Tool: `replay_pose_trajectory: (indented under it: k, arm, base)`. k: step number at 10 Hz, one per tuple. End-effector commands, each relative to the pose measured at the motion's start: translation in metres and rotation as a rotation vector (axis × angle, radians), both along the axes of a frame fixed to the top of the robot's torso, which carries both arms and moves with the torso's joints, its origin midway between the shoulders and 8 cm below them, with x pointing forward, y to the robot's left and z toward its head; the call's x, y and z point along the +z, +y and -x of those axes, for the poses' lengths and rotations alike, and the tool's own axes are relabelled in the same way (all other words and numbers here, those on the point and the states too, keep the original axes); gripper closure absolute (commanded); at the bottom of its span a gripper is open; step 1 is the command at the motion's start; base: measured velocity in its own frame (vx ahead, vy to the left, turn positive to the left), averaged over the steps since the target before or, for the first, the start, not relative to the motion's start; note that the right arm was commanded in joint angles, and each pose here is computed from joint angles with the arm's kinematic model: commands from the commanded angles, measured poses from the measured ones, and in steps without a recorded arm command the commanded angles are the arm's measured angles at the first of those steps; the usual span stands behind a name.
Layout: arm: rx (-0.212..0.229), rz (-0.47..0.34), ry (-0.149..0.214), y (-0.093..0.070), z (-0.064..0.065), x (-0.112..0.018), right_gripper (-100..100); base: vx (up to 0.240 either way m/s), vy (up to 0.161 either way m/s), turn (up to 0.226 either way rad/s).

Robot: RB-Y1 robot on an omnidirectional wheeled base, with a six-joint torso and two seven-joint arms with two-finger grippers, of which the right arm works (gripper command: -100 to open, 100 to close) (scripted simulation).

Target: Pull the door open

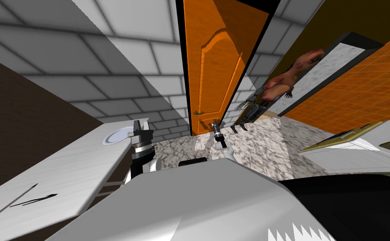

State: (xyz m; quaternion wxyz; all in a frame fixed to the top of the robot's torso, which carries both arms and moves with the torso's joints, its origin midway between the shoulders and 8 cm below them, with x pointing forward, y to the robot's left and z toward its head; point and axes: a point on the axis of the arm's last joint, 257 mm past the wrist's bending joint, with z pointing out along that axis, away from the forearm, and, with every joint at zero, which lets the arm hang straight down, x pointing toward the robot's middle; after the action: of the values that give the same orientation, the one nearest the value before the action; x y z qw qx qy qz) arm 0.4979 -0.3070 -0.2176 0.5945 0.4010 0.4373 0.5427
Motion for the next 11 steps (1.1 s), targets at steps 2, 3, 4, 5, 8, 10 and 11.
replay_pose_trajectory:
  k: [2,3,4,5,8,10,11]
  arm:
    - [0.002,0.002,0.035,-0.001,-0.007,-0.019,-100]
    - [0.003,0.003,0.044,-0.002,-0.010,-0.023,-100]
    - [0.005,0.004,0.054,-0.002,-0.013,-0.029,-100]
    - [0.004,0.003,0.062,-0.003,-0.013,-0.032,-100]
    - [0.006,0.006,0.101,-0.004,-0.019,-0.051,-100]
    - [0.008,0.007,0.126,-0.006,-0.023,-0.064,-100]
    - [0.008,0.008,0.137,-0.006,-0.025,-0.069,-100]
  base:
    - [0.071,0.030,0.034]
    - [0.099,0.028,0.035]
    - [0.106,0.027,0.037]
    - [0.071,0.021,0.012]
    - [0.074,0.027,0.030]
    - [0.108,0.036,0.044]
    - [0.109,0.039,0.035]
